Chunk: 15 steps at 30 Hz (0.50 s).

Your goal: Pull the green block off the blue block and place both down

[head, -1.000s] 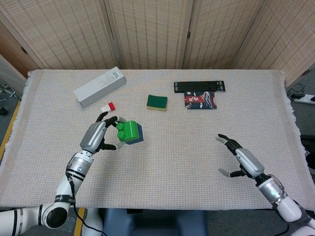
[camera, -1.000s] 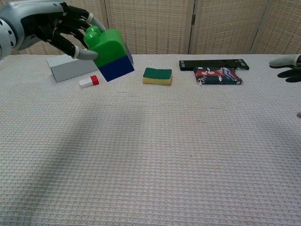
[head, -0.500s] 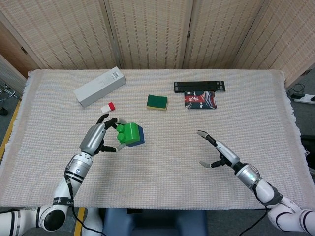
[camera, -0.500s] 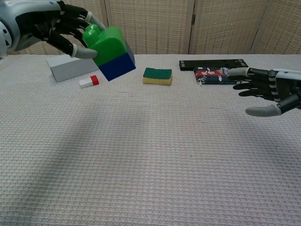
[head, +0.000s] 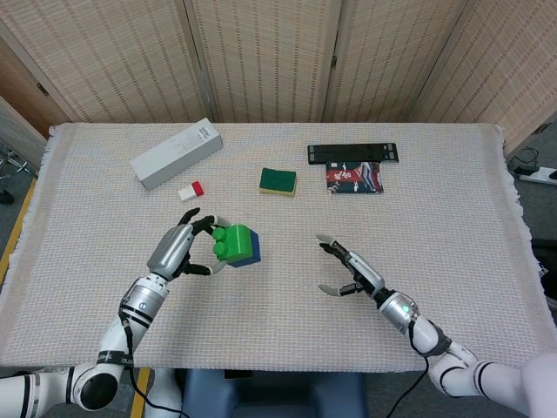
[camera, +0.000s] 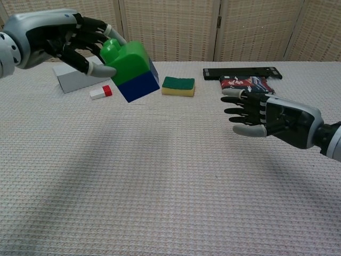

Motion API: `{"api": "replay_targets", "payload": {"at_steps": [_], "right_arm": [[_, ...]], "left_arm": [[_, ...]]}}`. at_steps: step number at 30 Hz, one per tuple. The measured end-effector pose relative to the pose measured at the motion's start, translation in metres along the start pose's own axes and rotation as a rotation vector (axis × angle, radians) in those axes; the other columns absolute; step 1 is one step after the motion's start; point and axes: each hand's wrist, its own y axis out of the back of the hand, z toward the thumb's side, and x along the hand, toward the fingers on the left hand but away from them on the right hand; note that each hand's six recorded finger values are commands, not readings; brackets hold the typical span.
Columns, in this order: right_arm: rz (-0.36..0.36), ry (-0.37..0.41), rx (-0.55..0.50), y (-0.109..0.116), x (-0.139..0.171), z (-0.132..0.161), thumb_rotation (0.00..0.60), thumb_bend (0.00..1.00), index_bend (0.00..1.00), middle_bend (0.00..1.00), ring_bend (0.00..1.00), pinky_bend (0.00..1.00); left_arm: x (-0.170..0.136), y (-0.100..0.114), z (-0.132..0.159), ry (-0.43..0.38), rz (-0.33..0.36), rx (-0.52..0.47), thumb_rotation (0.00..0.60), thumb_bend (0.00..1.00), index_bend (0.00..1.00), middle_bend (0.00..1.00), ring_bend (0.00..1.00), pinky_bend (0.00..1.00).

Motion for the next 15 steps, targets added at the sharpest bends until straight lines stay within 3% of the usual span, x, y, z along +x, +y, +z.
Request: {"api": "replay_targets", "payload": {"at_steps": [7,15], "right_arm": [[0.008,0.038,-0.075,-0.014,-0.021,0.011,0.6,0.32,0.0,0.0,0.07,0.0],[-0.005,0.068,-0.093,-0.029,-0.052,0.026,0.6,0.32,0.0,0.0,0.09,0.01]], "left_arm": [[0.004,-0.001,0.0,0.0,-0.009,-0.01,0.6,0.45,0.62,0.75,0.36,0.0],[0.011,-0.018,0.006,-0.014,-0.039,-0.027,0.6,0.45,0.62,0.75,0.36,0.0]]}}
